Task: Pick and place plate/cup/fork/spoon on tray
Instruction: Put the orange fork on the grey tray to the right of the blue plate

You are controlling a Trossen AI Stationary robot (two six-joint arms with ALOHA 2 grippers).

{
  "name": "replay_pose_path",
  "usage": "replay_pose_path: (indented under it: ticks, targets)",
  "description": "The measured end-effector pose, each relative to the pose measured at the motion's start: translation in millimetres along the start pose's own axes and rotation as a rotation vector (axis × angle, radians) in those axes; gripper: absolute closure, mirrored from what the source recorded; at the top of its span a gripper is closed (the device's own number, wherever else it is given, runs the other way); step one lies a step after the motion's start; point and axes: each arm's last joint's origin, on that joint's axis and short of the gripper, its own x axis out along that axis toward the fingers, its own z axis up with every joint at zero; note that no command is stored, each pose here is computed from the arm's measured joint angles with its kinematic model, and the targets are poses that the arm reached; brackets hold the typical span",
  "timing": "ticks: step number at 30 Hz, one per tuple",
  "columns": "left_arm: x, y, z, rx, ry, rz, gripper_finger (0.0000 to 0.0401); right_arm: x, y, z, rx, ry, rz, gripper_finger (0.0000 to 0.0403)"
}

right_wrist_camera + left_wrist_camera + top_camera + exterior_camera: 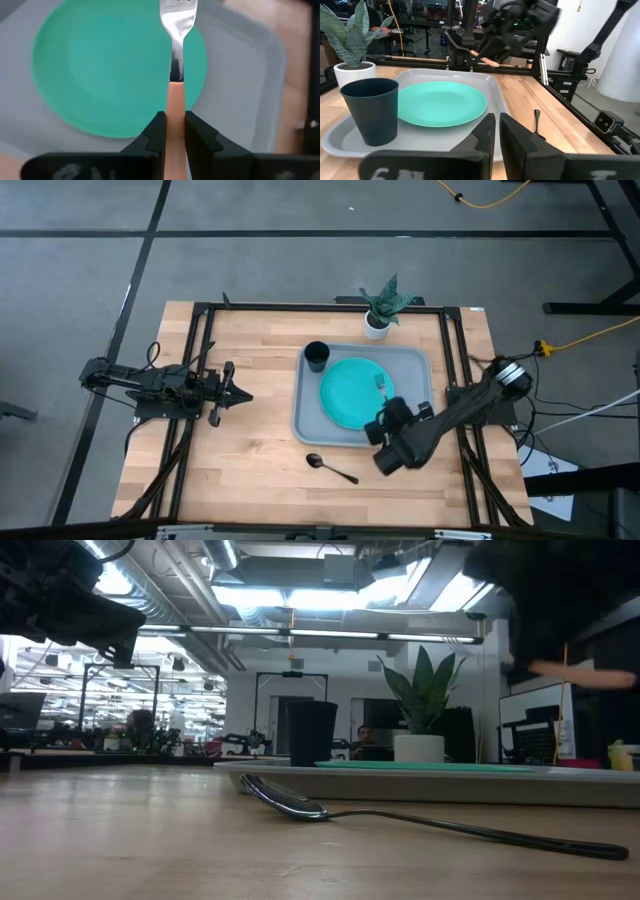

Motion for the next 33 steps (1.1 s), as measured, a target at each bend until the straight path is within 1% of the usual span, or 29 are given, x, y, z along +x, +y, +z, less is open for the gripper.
replay_pose_path:
  ticks: [3, 7, 11, 14, 16, 19, 22, 30, 33]
  targets:
    - [0.0, 0.0, 0.0, 0.000, 0.000, 0.000, 0.0381, 18.5, -19.8, 3.7, 0.101, 0.060, 0.010, 0.0354]
    - [0.0, 0.0, 0.1, 0.000, 0.000, 0.000, 0.0381, 45.1, -44.5, 2.3, 0.231, 0.156, 0.009, 0.0354]
    - [0.0, 0.0, 0.0, 0.000, 0.000, 0.000, 0.0381, 70.6, -64.0, -5.5, 0.297, 0.290, -0.029, 0.0354]
    - [0.0, 0.0, 0.0, 0.000, 0.000, 0.000, 0.0381, 82.3, -73.3, -10.7, 0.335, 0.335, -0.037, 0.0354]
    - [0.0, 0.0, 0.0, 0.000, 0.000, 0.000, 0.0381, 85.5, -78.2, -12.5, 0.357, 0.339, -0.052, 0.0354]
    - [0.0, 0.0, 0.0, 0.000, 0.000, 0.000, 0.0381, 89.4, -83.1, -14.6, 0.364, 0.355, -0.072, 0.0352]
    - [0.0, 0.0, 0.0, 0.000, 0.000, 0.000, 0.0381, 94.2, -87.8, -18.5, 0.372, 0.381, -0.109, 0.0342]
    - [0.0, 0.0, 0.0, 0.000, 0.000, 0.000, 0.0381, 108.4, -97.9, -28.5, 0.403, 0.368, -0.148, 0.0335]
    - [0.0, 0.0, 0.0, 0.000, 0.000, 0.000, 0.0381, 114.0, -99.8, -32.7, 0.418, 0.371, -0.138, 0.0327]
